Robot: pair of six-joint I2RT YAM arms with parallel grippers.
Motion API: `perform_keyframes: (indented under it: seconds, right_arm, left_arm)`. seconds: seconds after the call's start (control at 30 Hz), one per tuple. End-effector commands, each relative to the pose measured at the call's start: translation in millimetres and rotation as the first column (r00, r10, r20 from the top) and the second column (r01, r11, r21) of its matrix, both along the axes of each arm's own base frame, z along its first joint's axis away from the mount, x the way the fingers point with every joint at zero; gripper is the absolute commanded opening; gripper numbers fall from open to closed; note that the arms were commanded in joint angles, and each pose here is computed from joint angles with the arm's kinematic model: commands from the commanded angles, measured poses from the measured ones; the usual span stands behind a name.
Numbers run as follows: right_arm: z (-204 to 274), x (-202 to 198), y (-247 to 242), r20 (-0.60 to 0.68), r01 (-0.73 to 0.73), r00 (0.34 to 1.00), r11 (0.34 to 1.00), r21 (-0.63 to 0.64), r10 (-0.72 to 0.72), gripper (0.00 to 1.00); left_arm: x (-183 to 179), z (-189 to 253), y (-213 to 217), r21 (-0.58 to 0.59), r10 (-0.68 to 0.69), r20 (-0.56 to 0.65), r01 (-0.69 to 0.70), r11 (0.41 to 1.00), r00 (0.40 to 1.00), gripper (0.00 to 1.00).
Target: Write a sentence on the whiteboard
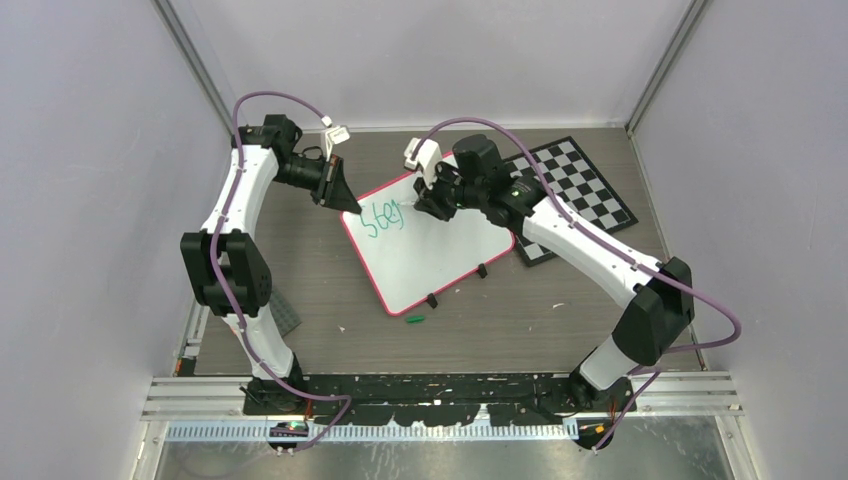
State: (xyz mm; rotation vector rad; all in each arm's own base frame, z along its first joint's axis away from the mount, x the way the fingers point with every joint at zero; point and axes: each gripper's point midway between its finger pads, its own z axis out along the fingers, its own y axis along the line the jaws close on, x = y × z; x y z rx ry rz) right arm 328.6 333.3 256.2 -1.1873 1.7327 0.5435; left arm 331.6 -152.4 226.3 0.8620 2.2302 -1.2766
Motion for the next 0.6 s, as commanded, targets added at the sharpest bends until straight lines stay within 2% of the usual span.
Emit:
perform_keyframes:
  seconds: [0.0,0.57]
  right_arm:
    - [25.3,8.3,11.3,0.058,-0.013,0.998,0.999,0.053,0.01,0.0]
    - [22.1,25.3,11.6,0.085,0.027,0.996,0.999,0.033,-0.03,0.0]
  left_arm:
    - [-7.9,-6.9,-7.7,0.028,-0.04,-0.019,0.04,0.999,0.999,0.0]
    - [-7.1,-8.3,-7.7,0.031,-0.039,-0.024,0.04,0.999,0.999,0.0]
